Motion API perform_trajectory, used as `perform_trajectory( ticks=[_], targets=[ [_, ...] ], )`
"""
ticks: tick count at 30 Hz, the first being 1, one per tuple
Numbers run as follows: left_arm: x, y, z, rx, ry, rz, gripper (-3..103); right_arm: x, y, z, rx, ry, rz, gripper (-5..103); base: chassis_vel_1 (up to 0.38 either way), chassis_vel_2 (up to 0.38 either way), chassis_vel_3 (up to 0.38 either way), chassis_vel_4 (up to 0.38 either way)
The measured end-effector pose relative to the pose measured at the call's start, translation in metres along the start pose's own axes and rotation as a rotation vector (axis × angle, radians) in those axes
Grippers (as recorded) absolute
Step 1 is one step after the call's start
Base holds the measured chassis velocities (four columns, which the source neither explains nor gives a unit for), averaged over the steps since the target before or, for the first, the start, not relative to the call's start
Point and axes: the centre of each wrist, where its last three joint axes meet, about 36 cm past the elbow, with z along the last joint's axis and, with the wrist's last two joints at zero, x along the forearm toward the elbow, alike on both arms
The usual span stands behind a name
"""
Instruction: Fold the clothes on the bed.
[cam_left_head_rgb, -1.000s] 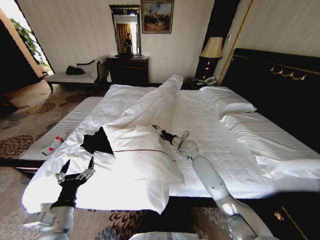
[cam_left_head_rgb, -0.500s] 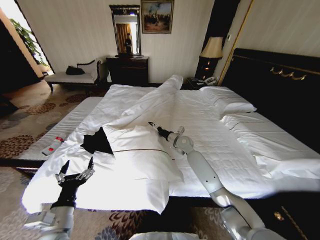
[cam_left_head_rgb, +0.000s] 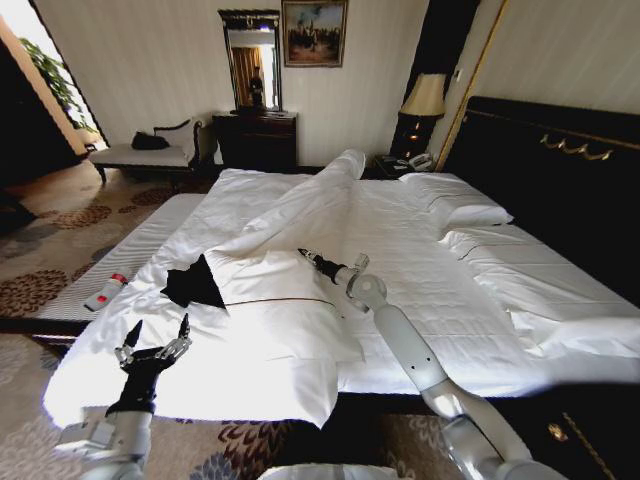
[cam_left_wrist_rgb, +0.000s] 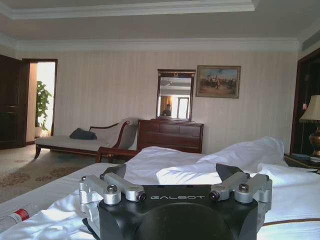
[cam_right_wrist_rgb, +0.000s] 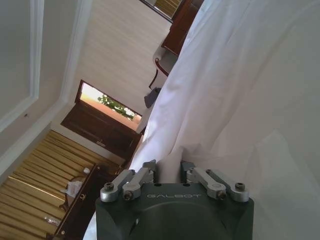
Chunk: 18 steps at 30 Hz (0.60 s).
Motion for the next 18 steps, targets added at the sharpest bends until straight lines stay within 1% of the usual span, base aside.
perform_trajectory(
  ticks=[1,3,4,5,6,7,8,9,14,15,18],
  targets=[
    [0.0,0.0,0.0,0.0,0.0,0.0,100,0.001,0.001,0.0,-0.001,-0.005,-0.003,25,0.0,0.0,0.0,0.0],
    [-0.001,0.0,0.001,0.001,-0.001,0.0,100,0.003,0.003,-0.001,-0.003,-0.02,-0.01,14,0.0,0.0,0.0,0.0],
    [-0.001,0.0,0.001,0.001,-0.001,0.0,100,0.003,0.003,-0.001,-0.003,-0.02,-0.01,14,0.0,0.0,0.0,0.0],
    [-0.001,0.0,0.001,0.002,-0.002,0.001,100,0.005,0.004,-0.001,-0.003,-0.031,-0.015,9,0.0,0.0,0.0,0.0],
    [-0.001,0.0,0.001,0.003,-0.002,0.001,100,0.007,0.004,-0.002,-0.003,-0.036,-0.017,9,0.0,0.0,0.0,0.0],
    [-0.002,0.0,0.001,0.004,-0.003,0.002,100,0.011,0.006,-0.003,-0.003,-0.05,-0.023,4,0.0,0.0,0.0,0.0],
    [-0.002,0.0,0.001,0.004,-0.003,0.003,100,0.013,0.007,-0.003,-0.002,-0.06,-0.026,2,0.0,0.0,0.0,0.0],
    [-0.002,0.0,0.001,0.004,-0.003,0.003,100,0.013,0.007,-0.003,-0.002,-0.06,-0.026,2,0.0,0.0,0.0,0.0],
    [-0.004,0.001,0.001,0.007,-0.006,0.01,100,0.044,0.013,-0.005,-0.012,-0.157,-0.07,1,0.0,0.0,0.0,0.0],
    [-0.004,0.001,0.001,0.007,-0.006,0.01,100,0.044,0.013,-0.005,-0.012,-0.157,-0.07,1,0.0,0.0,0.0,0.0],
    [-0.005,0.0,0.002,0.01,-0.007,0.017,100,0.078,0.013,0.001,-0.026,-0.245,-0.09,1,0.0,0.0,0.0,0.0]
  ],
)
